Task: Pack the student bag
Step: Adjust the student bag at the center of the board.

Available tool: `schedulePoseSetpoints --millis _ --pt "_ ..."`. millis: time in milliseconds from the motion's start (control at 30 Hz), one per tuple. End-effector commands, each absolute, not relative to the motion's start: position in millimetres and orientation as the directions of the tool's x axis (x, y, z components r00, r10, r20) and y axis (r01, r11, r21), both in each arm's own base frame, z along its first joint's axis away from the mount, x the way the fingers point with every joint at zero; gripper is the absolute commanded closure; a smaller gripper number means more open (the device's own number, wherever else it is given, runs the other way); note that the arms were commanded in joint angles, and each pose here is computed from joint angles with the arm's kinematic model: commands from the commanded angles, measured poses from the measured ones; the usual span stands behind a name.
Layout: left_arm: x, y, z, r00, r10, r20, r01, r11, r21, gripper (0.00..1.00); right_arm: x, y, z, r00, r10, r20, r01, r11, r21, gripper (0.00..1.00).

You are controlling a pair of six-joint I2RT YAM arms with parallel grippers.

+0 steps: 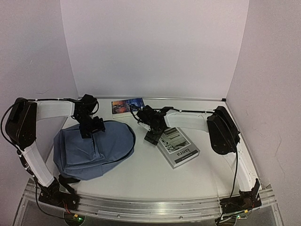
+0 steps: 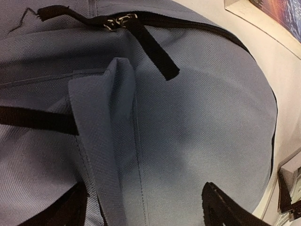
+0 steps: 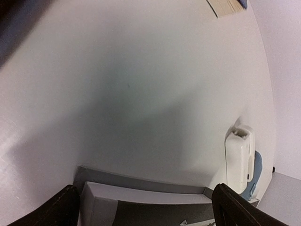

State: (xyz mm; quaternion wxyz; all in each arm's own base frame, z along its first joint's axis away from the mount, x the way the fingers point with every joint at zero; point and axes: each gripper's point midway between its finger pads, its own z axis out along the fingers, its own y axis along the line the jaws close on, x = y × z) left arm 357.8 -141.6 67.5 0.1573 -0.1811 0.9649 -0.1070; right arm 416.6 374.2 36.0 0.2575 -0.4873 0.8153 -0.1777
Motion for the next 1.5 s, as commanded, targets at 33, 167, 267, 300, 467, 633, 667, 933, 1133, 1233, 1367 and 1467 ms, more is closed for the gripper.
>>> schedulePoseSetpoints --millis 33,167,267,300,467,633,667,933,1133,1233,1367,1467 --pt "385.3 -163.3 74.1 -0.898 -0.327 -0.293 -0.228 0.918 -0.324 0.34 415.4 323.7 46.5 -0.46 -0.862 -0.213 -0.699 0.499 -0.511 0.02" --pt "390.9 -179.2 69.3 -0.922 -0.24 -0.303 -0.148 0.943 -0.297 0.56 406.6 318.1 66.0 -0.488 -0.824 -0.287 -0.713 0.566 -0.413 0.02" --pt "388.9 -195.7 61.7 -0.944 -0.164 -0.286 -0.081 0.957 -0.28 0.69 397.5 320.1 89.9 -0.508 -0.779 -0.366 -0.725 0.617 -0.307 0.02" --pt "387.2 -202.3 60.1 -0.949 -0.145 -0.28 -0.062 0.957 -0.284 0.74 394.6 319.9 97.3 -0.515 -0.765 -0.387 -0.729 0.628 -0.272 0.02" --pt "359.7 -230.3 50.9 -0.965 -0.012 -0.26 0.06 0.961 -0.268 0.9 384.2 320.5 131.9 -0.563 -0.676 -0.475 -0.741 0.668 -0.072 0.02" --pt "316.5 -243.3 48.8 -0.964 0.113 -0.241 0.178 0.948 -0.265 1.0 371.3 331.9 141.1 -0.599 -0.621 -0.505 -0.761 0.638 0.118 0.02" --pt "311.6 -245.5 54.2 -0.959 0.13 -0.252 0.201 0.938 -0.281 1.0 368.2 336.0 138.5 -0.603 -0.621 -0.501 -0.767 0.624 0.149 0.02" --pt "288.4 -245.5 93.0 -0.914 0.201 -0.353 0.325 0.882 -0.34 1.0 372.7 379.5 117.3 -0.661 -0.586 -0.469 -0.747 0.568 0.345 0.02" --pt "282.5 -246.3 114.0 -0.885 0.218 -0.411 0.378 0.852 -0.362 1.0 375.5 410.4 94.3 -0.669 -0.592 -0.449 -0.743 0.518 0.424 0.02" --pt "281.6 -247.1 125.0 -0.869 0.212 -0.448 0.397 0.839 -0.373 1.0 370.0 422.8 75.5 -0.659 -0.617 -0.431 -0.751 0.499 0.432 0.02" --pt "282.6 -246.8 130.9 -0.859 0.216 -0.464 0.408 0.836 -0.366 1.0 363.2 430.8 54.0 -0.659 -0.637 -0.4 -0.747 0.493 0.445 0.02" --pt "285.9 -246.8 129.9 -0.86 0.218 -0.462 0.405 0.842 -0.356 1.0 359.2 431.9 48.9 -0.668 -0.638 -0.383 -0.736 0.49 0.467 0.04"
